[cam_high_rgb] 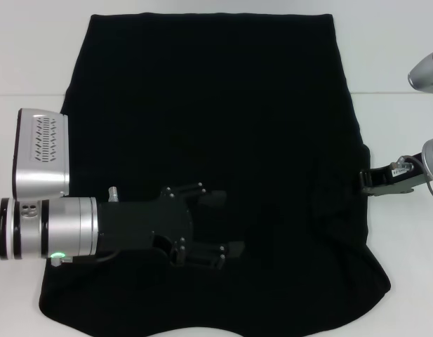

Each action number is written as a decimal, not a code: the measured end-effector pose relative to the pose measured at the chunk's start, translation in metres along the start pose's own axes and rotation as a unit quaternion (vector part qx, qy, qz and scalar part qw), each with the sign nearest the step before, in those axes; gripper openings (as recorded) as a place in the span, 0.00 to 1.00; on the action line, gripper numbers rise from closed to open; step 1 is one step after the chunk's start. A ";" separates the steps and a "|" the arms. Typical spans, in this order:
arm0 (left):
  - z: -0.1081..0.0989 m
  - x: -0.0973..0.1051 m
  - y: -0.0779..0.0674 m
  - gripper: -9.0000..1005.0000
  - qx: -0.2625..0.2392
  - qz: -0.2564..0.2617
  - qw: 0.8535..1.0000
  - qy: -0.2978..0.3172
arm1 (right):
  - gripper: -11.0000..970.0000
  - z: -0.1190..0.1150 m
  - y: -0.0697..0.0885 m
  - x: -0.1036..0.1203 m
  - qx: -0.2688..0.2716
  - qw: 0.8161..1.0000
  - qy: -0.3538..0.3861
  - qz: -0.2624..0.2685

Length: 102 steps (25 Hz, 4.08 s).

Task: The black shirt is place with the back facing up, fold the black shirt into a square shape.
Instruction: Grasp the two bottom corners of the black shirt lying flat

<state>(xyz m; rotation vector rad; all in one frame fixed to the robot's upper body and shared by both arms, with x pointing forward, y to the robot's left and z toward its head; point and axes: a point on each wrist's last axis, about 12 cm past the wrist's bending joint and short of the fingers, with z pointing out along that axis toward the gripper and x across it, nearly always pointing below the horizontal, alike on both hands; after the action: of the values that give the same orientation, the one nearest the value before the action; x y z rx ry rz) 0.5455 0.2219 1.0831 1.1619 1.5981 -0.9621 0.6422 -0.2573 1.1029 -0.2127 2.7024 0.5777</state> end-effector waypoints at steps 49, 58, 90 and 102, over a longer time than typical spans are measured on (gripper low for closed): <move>-0.003 0.000 0.003 0.91 -0.013 0.001 1.000 0.001 | 0.03 0.024 0.073 -0.021 -0.048 0.996 -0.013 -0.075; -0.004 0.000 0.003 0.91 -0.014 0.002 1.000 0.000 | 0.04 0.020 0.077 -0.032 -0.043 0.995 -0.030 -0.083; -0.151 0.029 -0.031 0.90 -0.177 -0.077 0.980 0.055 | 0.77 0.013 0.066 0.000 -0.208 0.948 -0.180 -0.157; -0.163 0.042 -0.031 0.90 -0.201 -0.179 0.955 0.128 | 0.76 0.012 0.075 -0.008 -0.215 0.946 -0.182 -0.157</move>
<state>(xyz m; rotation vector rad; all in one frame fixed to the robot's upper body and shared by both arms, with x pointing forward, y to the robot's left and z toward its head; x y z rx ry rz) 0.4731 0.3773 1.0913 0.7477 2.1458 -0.6734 0.6370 -0.1838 1.1228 -0.5764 2.1029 0.9903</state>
